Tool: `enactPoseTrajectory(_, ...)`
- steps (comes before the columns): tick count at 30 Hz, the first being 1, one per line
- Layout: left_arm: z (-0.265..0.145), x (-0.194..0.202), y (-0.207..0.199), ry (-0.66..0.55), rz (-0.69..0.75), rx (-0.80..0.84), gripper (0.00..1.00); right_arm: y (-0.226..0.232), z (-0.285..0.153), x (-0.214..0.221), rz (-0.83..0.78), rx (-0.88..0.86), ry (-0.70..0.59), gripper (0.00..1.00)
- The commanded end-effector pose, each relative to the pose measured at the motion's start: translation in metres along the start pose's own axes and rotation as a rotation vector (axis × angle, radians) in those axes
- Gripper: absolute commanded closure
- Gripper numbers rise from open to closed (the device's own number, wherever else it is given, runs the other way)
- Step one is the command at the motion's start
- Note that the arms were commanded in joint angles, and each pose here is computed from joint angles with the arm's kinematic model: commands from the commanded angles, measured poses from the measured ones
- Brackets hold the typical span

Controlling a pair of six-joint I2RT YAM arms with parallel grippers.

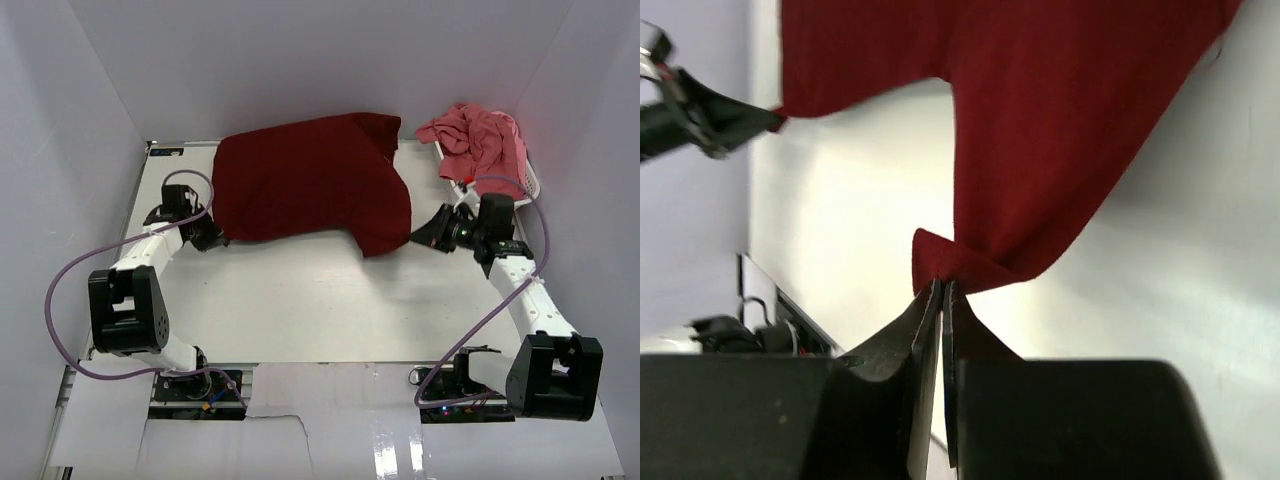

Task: Fold and stack the t-shirts
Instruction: Flatten out the tshirt, then fold the flattened tshirt in 1/3 of the way

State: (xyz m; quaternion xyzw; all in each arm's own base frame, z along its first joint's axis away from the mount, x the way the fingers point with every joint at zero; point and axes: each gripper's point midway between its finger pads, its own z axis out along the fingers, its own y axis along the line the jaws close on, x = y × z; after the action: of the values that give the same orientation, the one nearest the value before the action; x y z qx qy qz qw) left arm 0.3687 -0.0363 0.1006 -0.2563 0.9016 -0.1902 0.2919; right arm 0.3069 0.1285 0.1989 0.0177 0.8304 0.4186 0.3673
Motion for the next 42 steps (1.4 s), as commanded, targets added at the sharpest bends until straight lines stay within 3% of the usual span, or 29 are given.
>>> enactPoseTrajectory(1,-0.008,0.029,0.010,0.114,-0.034,-0.010,1.00,-0.010,-0.014,0.042,-0.045,0.104,0.053,0.92)
enactPoseTrajectory(4,-0.026,0.039,0.022,0.130,-0.045,-0.040,1.00,-0.009,-0.035,0.054,-0.044,0.178,0.050,0.92)
enactPoseTrajectory(5,-0.039,0.033,0.021,0.084,-0.031,-0.049,1.00,-0.001,-0.044,0.051,-0.069,0.175,0.026,0.92)
enactPoseTrajectory(11,-0.076,0.033,0.028,0.032,-0.032,-0.103,1.00,-0.015,-0.056,0.102,0.015,0.228,0.172,0.92)
enactPoseTrajectory(19,-0.072,0.085,0.050,0.170,-0.114,-0.148,1.00,-0.036,-0.057,0.150,0.075,0.245,0.239,0.92)
enactPoseTrajectory(23,-0.074,0.087,0.049,0.167,-0.125,-0.143,1.00,-0.035,-0.057,0.140,0.059,0.254,0.217,0.92)
enactPoseTrajectory(36,-0.047,0.026,0.041,0.067,-0.080,-0.172,1.00,-0.030,-0.045,0.083,-0.012,0.295,0.154,0.92)
enactPoseTrajectory(42,-0.034,0.016,0.039,0.091,-0.069,-0.178,1.00,-0.031,-0.038,0.068,-0.034,0.301,0.153,0.92)
